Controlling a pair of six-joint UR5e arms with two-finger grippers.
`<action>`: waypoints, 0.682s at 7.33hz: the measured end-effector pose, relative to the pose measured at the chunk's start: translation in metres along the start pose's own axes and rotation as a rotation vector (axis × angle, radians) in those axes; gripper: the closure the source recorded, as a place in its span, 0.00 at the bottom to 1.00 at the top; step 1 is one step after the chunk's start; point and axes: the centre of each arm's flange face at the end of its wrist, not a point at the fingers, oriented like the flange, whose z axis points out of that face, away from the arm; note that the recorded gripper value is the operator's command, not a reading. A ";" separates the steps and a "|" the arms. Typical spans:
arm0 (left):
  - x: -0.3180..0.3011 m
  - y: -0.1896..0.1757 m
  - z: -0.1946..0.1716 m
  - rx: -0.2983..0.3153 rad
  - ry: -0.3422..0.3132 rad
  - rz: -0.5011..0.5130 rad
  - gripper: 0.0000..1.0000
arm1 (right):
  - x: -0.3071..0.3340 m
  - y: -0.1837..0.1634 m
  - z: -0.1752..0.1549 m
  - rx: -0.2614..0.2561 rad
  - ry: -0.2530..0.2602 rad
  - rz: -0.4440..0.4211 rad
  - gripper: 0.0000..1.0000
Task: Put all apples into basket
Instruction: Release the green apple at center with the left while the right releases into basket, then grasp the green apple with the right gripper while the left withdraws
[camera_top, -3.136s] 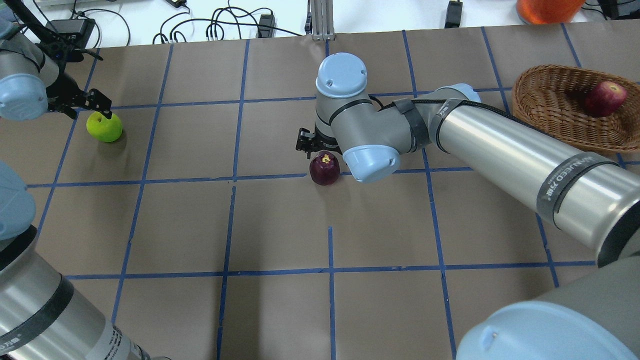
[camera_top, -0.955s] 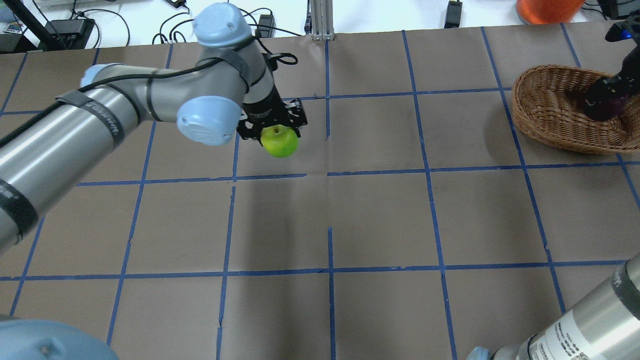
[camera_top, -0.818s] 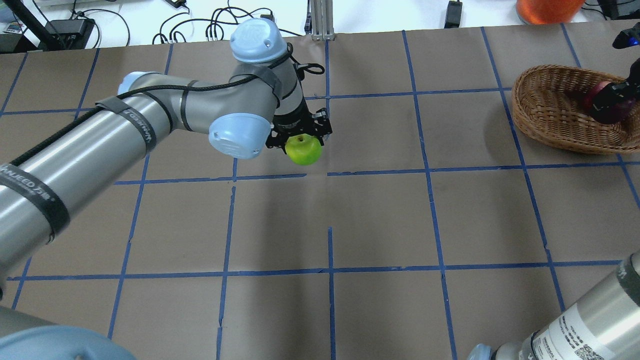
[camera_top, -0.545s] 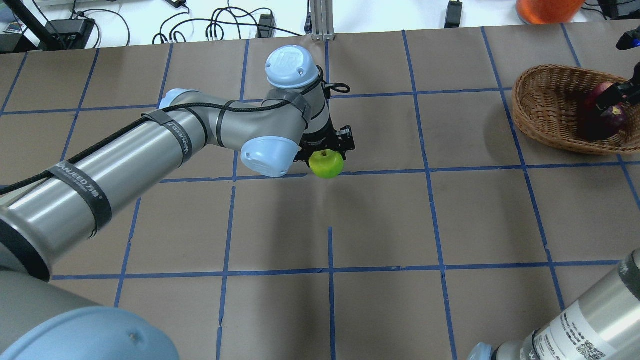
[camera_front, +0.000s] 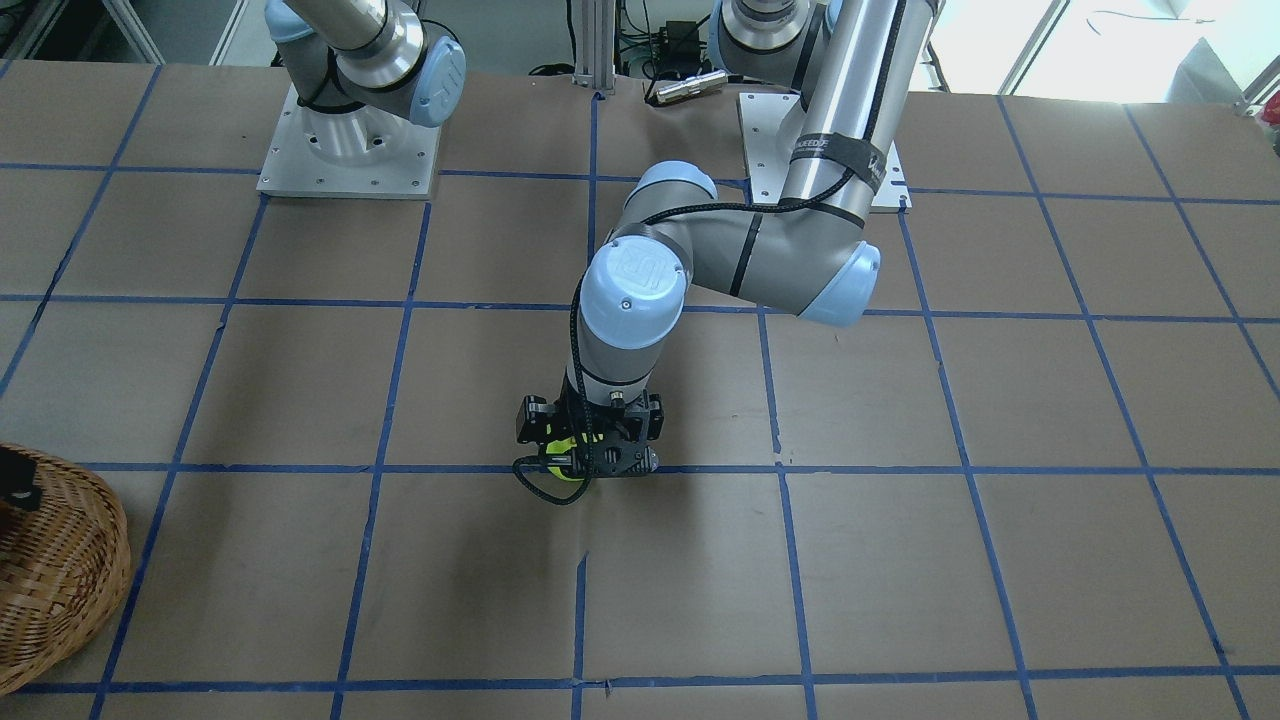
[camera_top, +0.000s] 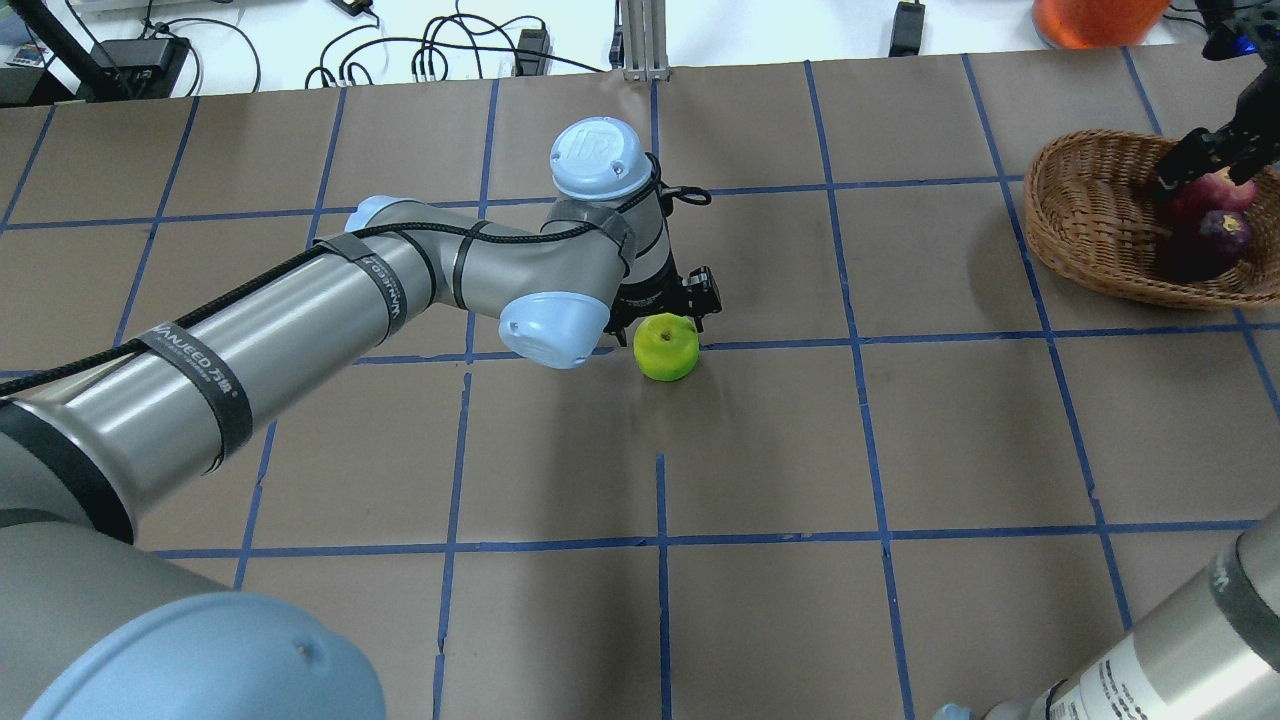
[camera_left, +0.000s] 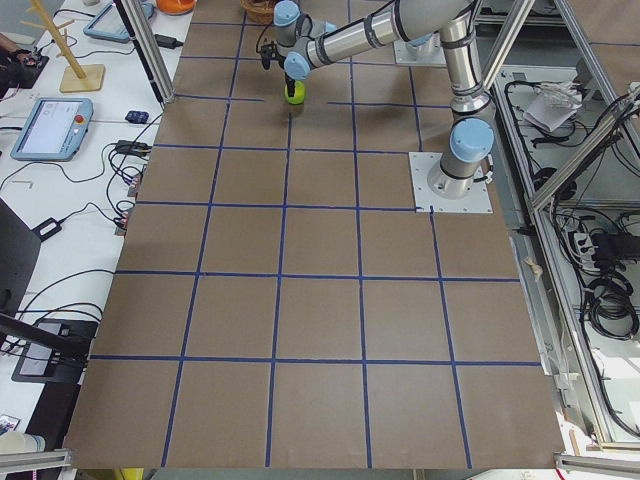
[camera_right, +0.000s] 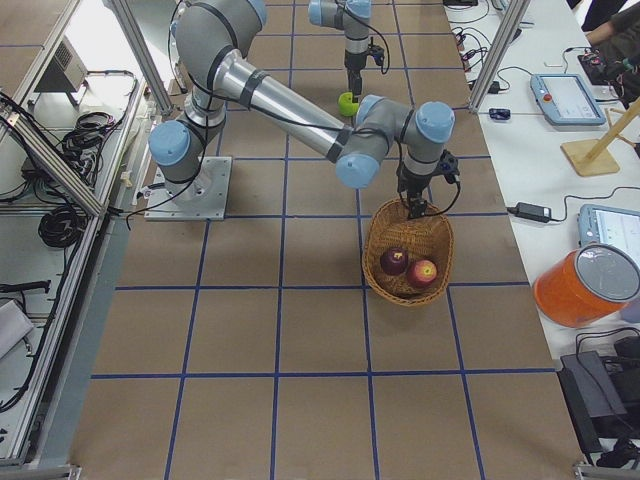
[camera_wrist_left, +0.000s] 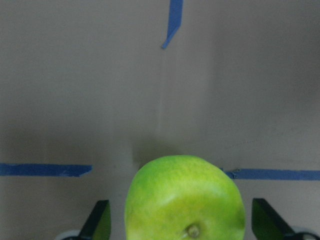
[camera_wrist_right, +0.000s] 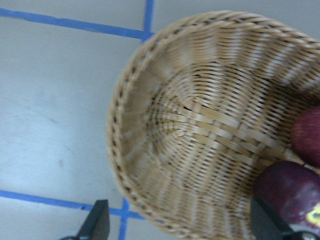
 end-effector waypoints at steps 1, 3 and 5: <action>-0.007 -0.001 -0.032 0.013 0.004 -0.016 0.00 | -0.054 -0.006 -0.012 -0.013 -0.032 0.045 0.00; -0.038 0.017 -0.122 -0.012 -0.011 -0.024 0.00 | -0.181 -0.018 -0.017 -0.045 -0.127 0.124 0.00; -0.088 0.054 -0.212 -0.046 -0.069 0.014 0.00 | -0.317 -0.016 0.001 -0.062 -0.132 0.207 0.00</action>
